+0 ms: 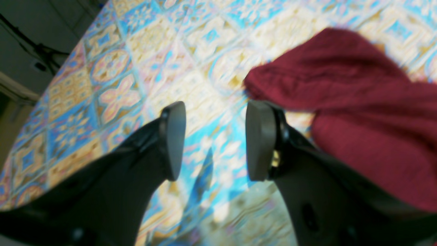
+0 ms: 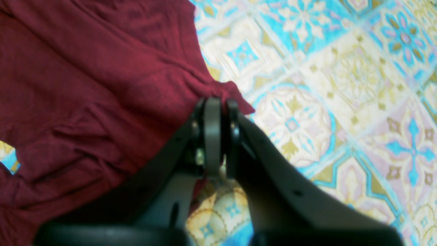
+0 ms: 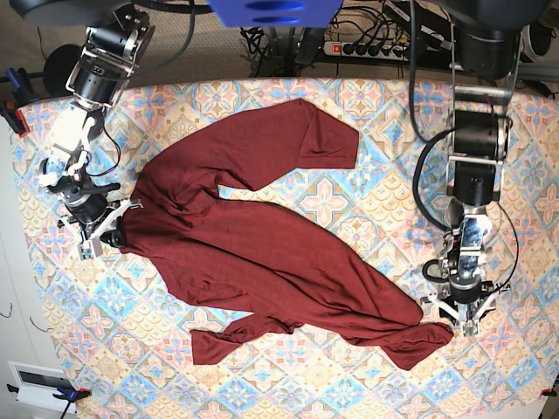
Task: Layout the t-shirt on the table in an organized manner, then fold the t-shirt properly
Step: 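Release the shirt end with the left gripper and raise it, then grasp the shirt hem with the left gripper and pull it toward the shirt body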
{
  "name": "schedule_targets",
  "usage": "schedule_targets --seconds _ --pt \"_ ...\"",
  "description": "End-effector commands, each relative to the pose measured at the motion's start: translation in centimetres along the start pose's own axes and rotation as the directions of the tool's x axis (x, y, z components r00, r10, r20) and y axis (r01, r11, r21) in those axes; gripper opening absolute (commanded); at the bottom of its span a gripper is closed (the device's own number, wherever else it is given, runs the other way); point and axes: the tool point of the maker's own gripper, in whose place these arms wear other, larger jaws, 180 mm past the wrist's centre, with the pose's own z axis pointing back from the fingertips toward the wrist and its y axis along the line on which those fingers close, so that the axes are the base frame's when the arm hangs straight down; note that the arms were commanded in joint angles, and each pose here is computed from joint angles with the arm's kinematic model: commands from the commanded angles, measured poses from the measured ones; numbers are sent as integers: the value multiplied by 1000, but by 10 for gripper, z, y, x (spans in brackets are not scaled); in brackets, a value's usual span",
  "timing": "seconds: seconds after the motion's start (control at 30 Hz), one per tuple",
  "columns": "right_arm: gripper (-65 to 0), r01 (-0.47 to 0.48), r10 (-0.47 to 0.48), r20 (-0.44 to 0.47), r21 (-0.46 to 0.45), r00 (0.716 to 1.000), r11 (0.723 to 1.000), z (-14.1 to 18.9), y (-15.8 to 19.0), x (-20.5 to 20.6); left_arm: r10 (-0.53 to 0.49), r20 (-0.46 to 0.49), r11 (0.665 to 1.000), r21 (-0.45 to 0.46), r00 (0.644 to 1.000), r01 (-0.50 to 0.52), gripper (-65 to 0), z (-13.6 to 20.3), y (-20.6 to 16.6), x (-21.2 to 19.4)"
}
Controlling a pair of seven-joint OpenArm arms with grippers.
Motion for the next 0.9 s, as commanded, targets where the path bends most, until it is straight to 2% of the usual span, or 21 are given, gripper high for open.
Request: schedule_targets --seconds 0.0,0.07,0.2,0.27,0.3,0.33,0.4,0.5,0.57,0.67,0.87 --pt "-650 -14 15 66 -12 998 1000 4 -8 23 9 77 1000 16 997 -10 -378 -1 8 31" --pt "-650 -13 14 65 -11 998 1000 4 -8 23 0 78 1000 4 997 0 -378 0 4 31" --pt "-650 -14 15 66 -12 998 1000 4 -8 23 14 3 1000 -19 1000 -14 -372 2 -12 16" --pt "-650 -16 17 69 -13 998 1000 4 -8 24 72 -22 995 -74 997 -73 -368 7 -44 13" --pt "-650 -20 21 72 -14 997 1000 5 -8 25 119 -75 986 -112 990 -127 -354 9 -56 4" --pt "-650 -20 21 73 -14 997 1000 5 -8 26 188 -171 962 -167 967 -217 -347 13 -76 -6" --pt "-650 -20 21 73 -14 997 1000 5 -8 26 303 -289 906 -209 908 -368 -346 20 -97 -14" --pt "-650 -20 21 73 -14 997 1000 5 -8 26 431 -390 815 -218 814 -536 -346 26 -113 -11" --pt "-650 -20 21 73 -14 997 1000 5 -8 26 476 -427 773 -214 769 -598 -346 28 -118 -12" --pt "-650 -19 20 73 -13 997 1000 5 -7 26 501 -444 744 -217 743 -631 -346 30 -124 -10" --pt "-650 -20 21 74 -14 997 1000 5 -7 26 491 -471 728 -238 732 -642 -346 39 -149 -11"
